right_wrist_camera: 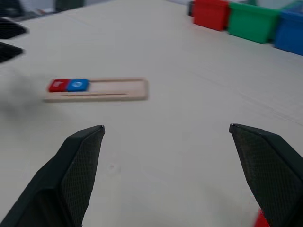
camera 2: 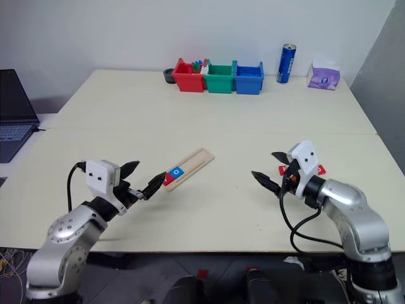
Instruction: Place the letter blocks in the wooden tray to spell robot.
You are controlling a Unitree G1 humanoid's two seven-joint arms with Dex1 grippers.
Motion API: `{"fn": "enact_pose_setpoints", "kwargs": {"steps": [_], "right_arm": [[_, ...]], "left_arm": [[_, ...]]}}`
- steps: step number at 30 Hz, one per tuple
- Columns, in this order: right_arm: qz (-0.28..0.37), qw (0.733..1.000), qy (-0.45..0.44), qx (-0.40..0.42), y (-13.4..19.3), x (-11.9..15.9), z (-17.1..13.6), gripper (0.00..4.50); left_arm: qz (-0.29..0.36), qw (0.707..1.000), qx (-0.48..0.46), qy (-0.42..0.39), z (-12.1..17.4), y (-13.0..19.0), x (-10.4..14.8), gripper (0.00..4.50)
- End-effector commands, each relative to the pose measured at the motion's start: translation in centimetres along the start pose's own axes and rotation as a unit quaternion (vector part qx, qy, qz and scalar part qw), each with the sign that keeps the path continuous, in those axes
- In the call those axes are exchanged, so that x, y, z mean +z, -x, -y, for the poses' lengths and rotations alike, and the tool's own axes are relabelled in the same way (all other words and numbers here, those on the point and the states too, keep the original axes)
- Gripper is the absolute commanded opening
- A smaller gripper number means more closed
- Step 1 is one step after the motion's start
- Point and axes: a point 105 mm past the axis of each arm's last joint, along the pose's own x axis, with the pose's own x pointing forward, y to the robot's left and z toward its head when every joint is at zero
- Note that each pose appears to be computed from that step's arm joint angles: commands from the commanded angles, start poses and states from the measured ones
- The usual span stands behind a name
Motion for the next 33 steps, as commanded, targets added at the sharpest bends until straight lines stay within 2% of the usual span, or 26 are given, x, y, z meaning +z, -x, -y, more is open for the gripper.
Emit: {"fn": "enact_pose_setpoints", "kwargs": {"steps": [1,7,15,24,33], "right_arm": [[0.005,0.997,0.010,0.076,-1.0,1.1,-1.0,4.48],[0.010,0.993,-0.007,0.120,-1.7,2.1,-1.8,4.48],[0.011,0.992,-0.005,0.128,-1.9,2.0,-2.4,4.48],[0.026,0.994,-0.015,0.110,-2.2,2.8,-2.1,4.48],[0.028,0.994,-0.018,0.101,-2.1,2.9,-2.4,4.48]], "left_arm": [[-0.023,0.997,-0.068,-0.011,-0.1,-0.7,-0.5,4.50],[-0.037,0.993,-0.112,-0.025,-1.1,-2.6,-0.7,4.50],[-0.053,0.988,-0.144,-0.011,-3.0,-4.3,-1.7,4.50],[-0.075,0.978,-0.192,-0.013,-2.2,-5.6,-3.0,4.50],[-0.092,0.975,-0.199,-0.028,-2.4,-6.1,-4.4,4.50]]}}
